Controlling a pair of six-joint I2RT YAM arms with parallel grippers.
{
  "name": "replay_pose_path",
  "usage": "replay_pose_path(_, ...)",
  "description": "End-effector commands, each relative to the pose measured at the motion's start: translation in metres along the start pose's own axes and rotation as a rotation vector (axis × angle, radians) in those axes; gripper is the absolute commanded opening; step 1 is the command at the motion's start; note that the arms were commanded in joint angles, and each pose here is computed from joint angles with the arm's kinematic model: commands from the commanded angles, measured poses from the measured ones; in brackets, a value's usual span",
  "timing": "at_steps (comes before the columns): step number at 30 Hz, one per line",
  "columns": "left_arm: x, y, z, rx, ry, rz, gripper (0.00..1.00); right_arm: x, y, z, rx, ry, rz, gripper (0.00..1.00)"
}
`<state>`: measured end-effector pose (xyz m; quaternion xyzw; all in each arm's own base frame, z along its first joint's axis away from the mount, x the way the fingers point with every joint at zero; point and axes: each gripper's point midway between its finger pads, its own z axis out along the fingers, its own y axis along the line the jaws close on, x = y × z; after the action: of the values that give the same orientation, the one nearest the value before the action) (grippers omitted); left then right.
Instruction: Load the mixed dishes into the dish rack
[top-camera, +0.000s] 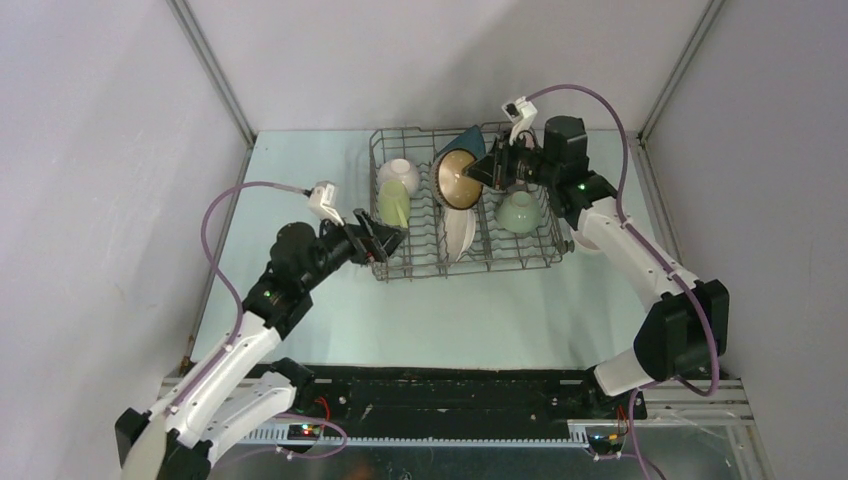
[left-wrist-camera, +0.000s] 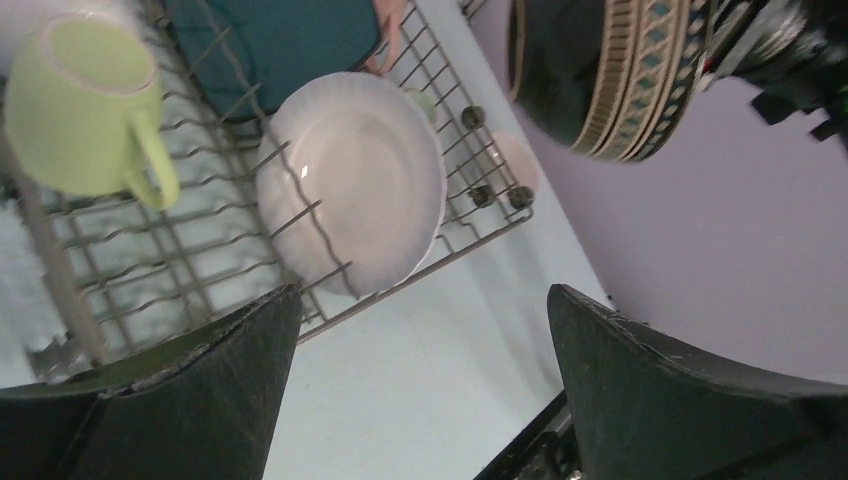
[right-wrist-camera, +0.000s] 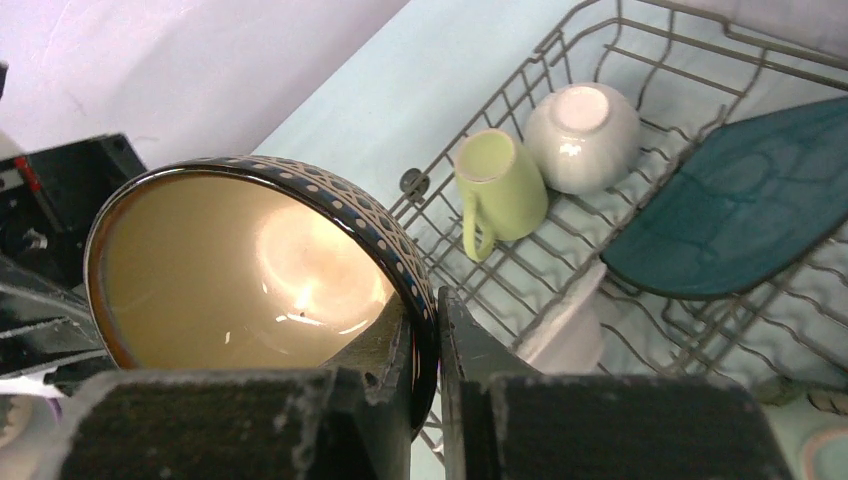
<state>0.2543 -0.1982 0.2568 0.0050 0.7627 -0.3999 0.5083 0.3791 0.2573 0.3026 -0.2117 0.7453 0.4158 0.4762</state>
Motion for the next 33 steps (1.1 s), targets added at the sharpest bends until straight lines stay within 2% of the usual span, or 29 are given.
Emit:
replay_pose_path(1,-0.045,-0.056,0.006,0.219,-0.118,-0.029,1.0,-0.025,0.034,0.007,-0.122,-0.078,-0.116,0.0)
replay_pose_path(8,-0.062,-0.091,0.01,0.369,-0.213,-0.031,1.0,-0.017,0.058,0.018,-0.193,-0.064,-0.101,0.0)
replay_pose_path(13,-0.07,-0.093,0.012,0.355,-0.256,-0.009,1.0,-0.017,0.069,0.022,-0.24,-0.052,-0.065,0.0)
replay_pose_path(28,-0.057,-0.08,0.031,0.27,-0.163,-0.015,0.99,-0.016,0.077,0.027,-0.284,-0.034,-0.035,0.0)
replay_pose_path(33,-0.055,-0.088,0.032,0.312,-0.144,-0.021,0.99,-0.016,0.08,0.026,-0.3,-0.031,-0.03,0.0)
